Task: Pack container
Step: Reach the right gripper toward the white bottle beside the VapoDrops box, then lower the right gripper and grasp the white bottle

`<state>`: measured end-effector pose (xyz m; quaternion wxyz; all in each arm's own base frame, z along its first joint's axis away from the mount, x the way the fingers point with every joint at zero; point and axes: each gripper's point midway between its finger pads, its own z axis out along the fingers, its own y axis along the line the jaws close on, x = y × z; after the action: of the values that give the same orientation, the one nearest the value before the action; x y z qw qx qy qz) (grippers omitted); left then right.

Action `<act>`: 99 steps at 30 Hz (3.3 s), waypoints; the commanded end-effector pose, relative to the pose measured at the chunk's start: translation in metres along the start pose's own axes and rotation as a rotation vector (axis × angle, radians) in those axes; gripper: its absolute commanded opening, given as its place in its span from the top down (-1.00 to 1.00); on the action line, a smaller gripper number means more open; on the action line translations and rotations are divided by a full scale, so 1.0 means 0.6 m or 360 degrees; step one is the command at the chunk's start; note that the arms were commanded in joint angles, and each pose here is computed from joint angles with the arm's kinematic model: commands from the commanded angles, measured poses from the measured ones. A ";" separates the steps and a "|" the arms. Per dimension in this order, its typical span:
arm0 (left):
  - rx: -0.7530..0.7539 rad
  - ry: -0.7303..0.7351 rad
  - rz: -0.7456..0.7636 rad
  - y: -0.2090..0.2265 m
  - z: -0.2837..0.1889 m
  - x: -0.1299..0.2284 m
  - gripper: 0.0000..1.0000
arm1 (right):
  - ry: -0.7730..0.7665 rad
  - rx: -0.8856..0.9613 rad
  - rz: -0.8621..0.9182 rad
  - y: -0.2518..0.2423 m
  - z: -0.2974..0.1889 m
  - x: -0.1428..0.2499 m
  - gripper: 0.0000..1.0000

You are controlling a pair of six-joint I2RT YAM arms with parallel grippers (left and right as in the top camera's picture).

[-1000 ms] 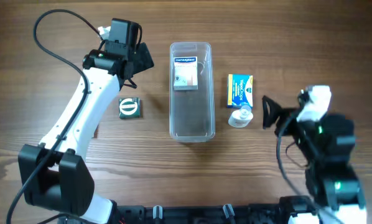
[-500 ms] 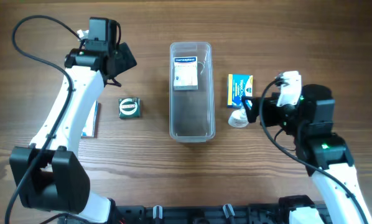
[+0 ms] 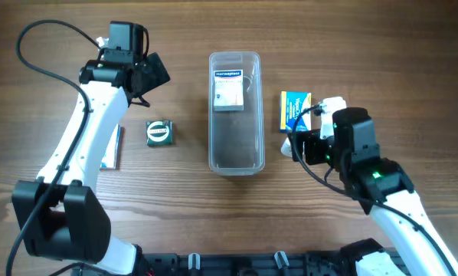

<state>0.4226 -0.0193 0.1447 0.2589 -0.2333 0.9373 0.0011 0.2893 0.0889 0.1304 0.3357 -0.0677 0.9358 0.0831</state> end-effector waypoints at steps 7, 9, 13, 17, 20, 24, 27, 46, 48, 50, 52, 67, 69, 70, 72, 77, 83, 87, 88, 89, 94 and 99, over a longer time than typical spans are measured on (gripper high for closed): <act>0.0068 -0.0006 -0.0031 -0.010 -0.015 -0.005 -0.99 | 0.0148 0.0038 0.0042 0.014 0.046 0.020 -1.00; 0.0067 -0.0004 -0.0031 -0.010 -0.015 -0.005 -0.99 | 0.0149 0.0040 0.0068 0.018 0.050 0.020 -0.99; 0.0062 0.0004 -0.0029 -0.009 -0.015 -0.002 -0.99 | 0.0152 0.0039 0.0107 0.019 0.050 0.021 -0.99; 0.0061 0.0005 -0.0029 -0.009 -0.015 -0.002 -1.00 | 0.0165 0.0045 0.0139 0.018 0.051 0.024 -0.99; 0.0058 0.0010 -0.0028 -0.008 -0.015 -0.001 -1.00 | 0.0158 0.0052 0.0170 0.017 0.051 0.023 -0.99; 0.0073 0.0019 -0.0027 -0.011 -0.015 0.001 -0.99 | 0.0171 0.0057 0.0179 0.016 0.051 0.026 -0.99; 0.0089 0.0029 -0.0028 -0.014 -0.015 0.002 -0.99 | 0.0189 0.0061 0.0179 0.016 0.053 0.030 -0.99; 0.0086 0.0034 -0.0027 -0.013 -0.015 0.004 -1.00 | 0.0232 0.0072 0.0174 0.014 0.062 0.040 -0.89; 0.0085 0.0035 -0.0026 -0.012 -0.015 0.004 -0.99 | 0.0228 0.0071 0.0174 0.014 0.062 0.039 -0.89; 0.0085 0.0035 -0.0026 -0.012 -0.015 0.004 -0.99 | 0.0220 0.0068 0.0172 0.015 0.062 0.037 -0.89; 0.0085 0.0035 -0.0026 -0.012 -0.015 0.004 -1.00 | 0.0218 0.0068 0.0171 0.015 0.062 0.036 -0.86; 0.0083 0.0039 -0.0026 -0.012 -0.015 0.005 -1.00 | 0.0229 0.0070 0.0172 0.014 0.062 0.039 -0.82; 0.0083 0.0039 -0.0025 -0.012 -0.015 0.005 -0.99 | 0.0233 0.0071 0.0171 0.014 0.062 0.040 -0.81; 0.0083 0.0039 -0.0026 -0.012 -0.015 0.005 -1.00 | 0.0235 0.0071 0.0171 0.014 0.062 0.041 -0.81; 0.0083 0.0039 -0.0026 -0.012 -0.015 0.005 -1.00 | 0.0240 0.0072 0.0171 0.014 0.062 0.043 -0.81; 0.0083 0.0039 -0.0026 -0.012 -0.015 0.005 -0.99 | 0.0250 0.0069 0.0168 0.014 0.062 0.046 -0.82; 0.0083 0.0039 -0.0025 -0.012 -0.015 0.005 -0.99 | 0.0253 0.0070 0.0168 0.014 0.062 0.047 -0.68; 0.0083 0.0039 -0.0026 -0.012 -0.015 0.005 -0.99 | 0.0241 0.0067 0.0169 0.014 0.063 0.044 -0.62; 0.0083 0.0039 -0.0026 -0.012 -0.015 0.005 -1.00 | 0.0234 0.0065 0.0169 0.015 0.063 0.042 -0.58; 0.0083 0.0039 -0.0026 -0.012 -0.015 0.005 -1.00 | 0.0228 0.0063 0.0170 0.015 0.063 0.040 -0.53; 0.0082 0.0039 -0.0026 -0.012 -0.015 0.005 -0.99 | 0.0224 0.0062 0.0169 0.015 0.063 0.039 -0.43; 0.0082 0.0039 -0.0026 -0.012 -0.015 0.005 -1.00 | 0.0221 0.0057 0.0088 0.015 0.064 0.038 -0.36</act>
<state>0.4182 -0.0270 0.1415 0.2430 -0.2278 0.9427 -0.0180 0.2870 0.1041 0.0830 0.2576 -0.0201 0.9624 0.0839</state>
